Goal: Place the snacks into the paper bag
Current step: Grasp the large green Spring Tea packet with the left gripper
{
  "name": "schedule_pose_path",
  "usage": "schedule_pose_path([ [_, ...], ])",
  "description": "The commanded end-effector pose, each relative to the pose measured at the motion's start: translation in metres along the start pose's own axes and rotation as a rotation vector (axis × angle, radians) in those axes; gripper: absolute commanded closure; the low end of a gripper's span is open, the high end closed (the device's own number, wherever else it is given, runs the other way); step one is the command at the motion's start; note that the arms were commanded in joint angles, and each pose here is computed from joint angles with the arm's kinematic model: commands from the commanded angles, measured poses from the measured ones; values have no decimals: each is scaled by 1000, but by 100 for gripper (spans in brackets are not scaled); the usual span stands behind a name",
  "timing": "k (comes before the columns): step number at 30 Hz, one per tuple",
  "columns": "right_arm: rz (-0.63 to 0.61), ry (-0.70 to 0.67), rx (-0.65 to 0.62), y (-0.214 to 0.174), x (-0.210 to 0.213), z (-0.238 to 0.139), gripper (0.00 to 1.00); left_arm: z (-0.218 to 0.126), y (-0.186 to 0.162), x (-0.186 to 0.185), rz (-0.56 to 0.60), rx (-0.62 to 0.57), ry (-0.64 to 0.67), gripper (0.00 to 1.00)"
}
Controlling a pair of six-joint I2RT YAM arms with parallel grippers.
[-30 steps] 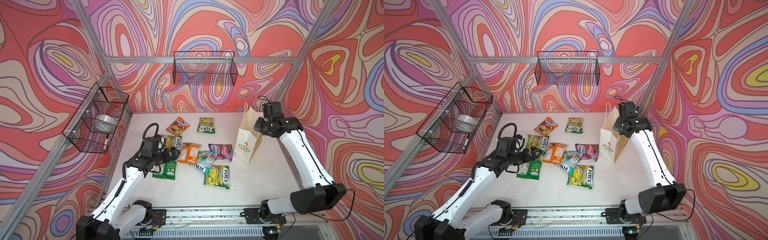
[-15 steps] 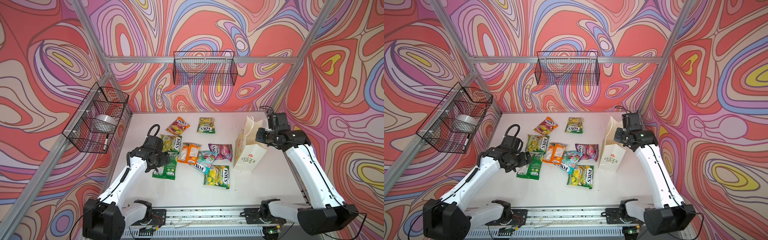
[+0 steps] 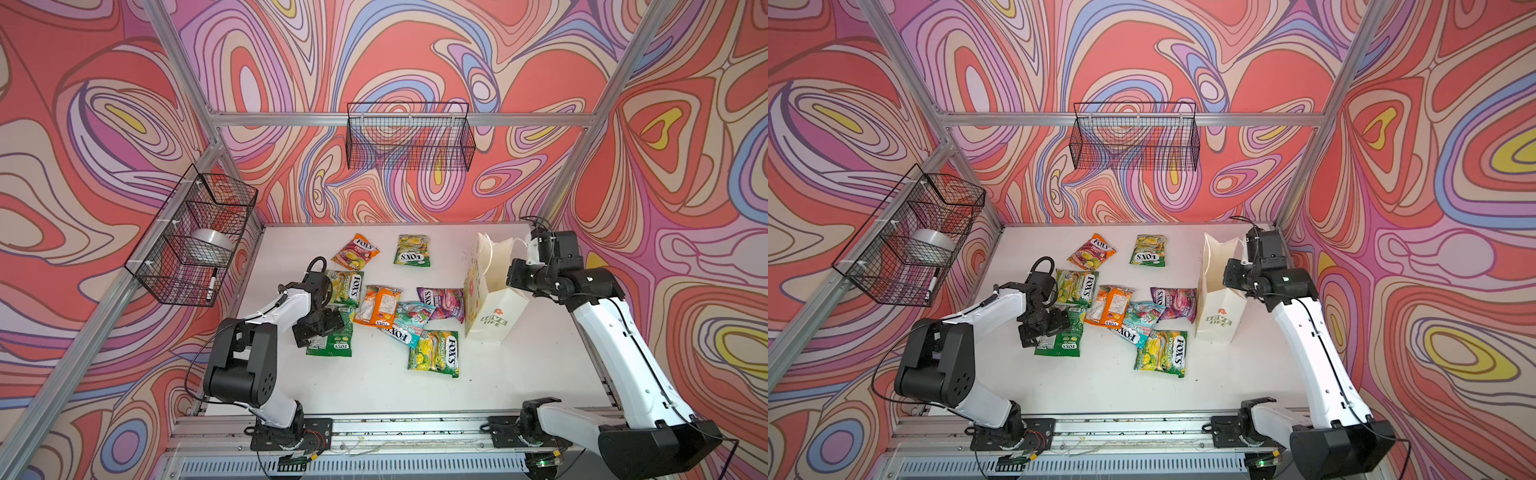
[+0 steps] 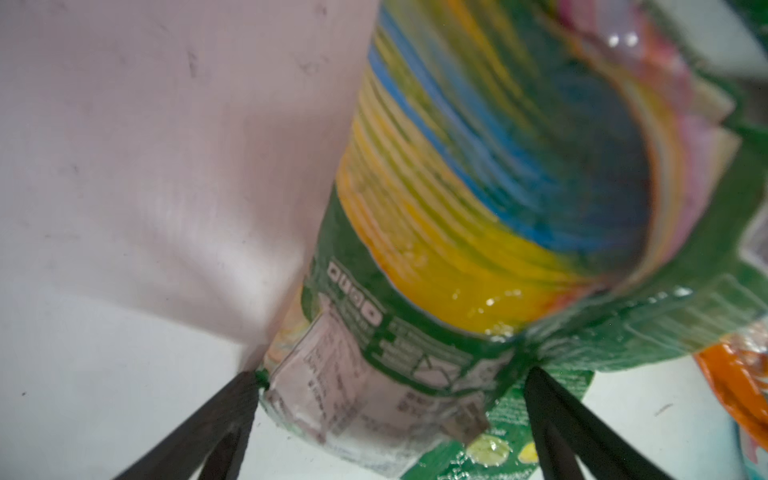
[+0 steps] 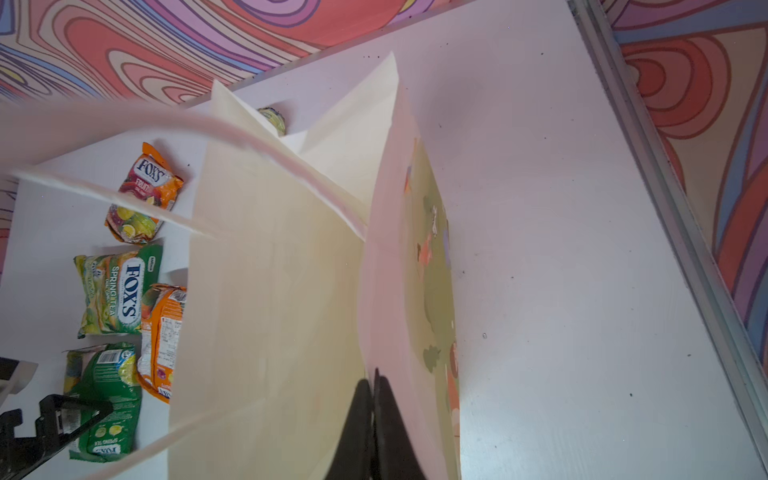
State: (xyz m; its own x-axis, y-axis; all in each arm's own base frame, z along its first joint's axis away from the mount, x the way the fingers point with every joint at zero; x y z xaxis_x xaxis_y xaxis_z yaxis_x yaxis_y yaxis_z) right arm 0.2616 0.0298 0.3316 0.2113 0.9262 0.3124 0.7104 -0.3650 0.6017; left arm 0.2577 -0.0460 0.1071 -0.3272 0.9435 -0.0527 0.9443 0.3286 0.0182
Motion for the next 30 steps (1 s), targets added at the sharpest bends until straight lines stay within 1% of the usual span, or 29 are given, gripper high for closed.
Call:
schedule_pose_path([
  [1,-5,40,18,-7,0,-2,100,8,7,-3,-14,-17,35,0],
  [4,-6,48,41,-12,-1,2,100,16,8,-2,-35,-20,50,8],
  [7,-4,60,42,-15,-2,1,100,21,9,-4,-54,-44,18,19],
  [14,1,66,31,-17,-3,-4,100,14,9,-9,-68,-131,-77,38],
  [17,4,75,26,-17,-1,-6,100,9,6,-10,-84,-166,-119,49],
  [19,6,80,30,-17,-1,-4,100,4,4,-8,-93,-192,-131,57],
  [21,7,78,35,-17,-1,-3,100,-3,3,-5,-103,-218,-120,59],
  [23,10,74,34,-16,-1,-2,100,-11,2,-3,-110,-249,-115,63],
  [27,13,65,26,-15,-2,-3,100,-35,1,-2,-115,-311,-144,71],
  [30,18,56,12,-14,-2,-7,100,-54,0,0,-117,-348,-146,75],
])
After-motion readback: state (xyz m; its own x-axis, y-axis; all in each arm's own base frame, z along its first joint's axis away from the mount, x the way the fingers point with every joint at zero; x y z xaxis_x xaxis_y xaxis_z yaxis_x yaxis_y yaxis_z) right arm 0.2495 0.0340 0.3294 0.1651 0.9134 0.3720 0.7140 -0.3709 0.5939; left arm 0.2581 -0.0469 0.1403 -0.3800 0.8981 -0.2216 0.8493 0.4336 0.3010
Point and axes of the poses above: each gripper's point midway between its finger pads, its own z axis out along the fingers, its own x axis along the line the jaws close on, y = z × x, the point moved 8 cm from there along -z, back along the fingers, and after that the axes turned 6 degrees about z, right-handed, at the moved point
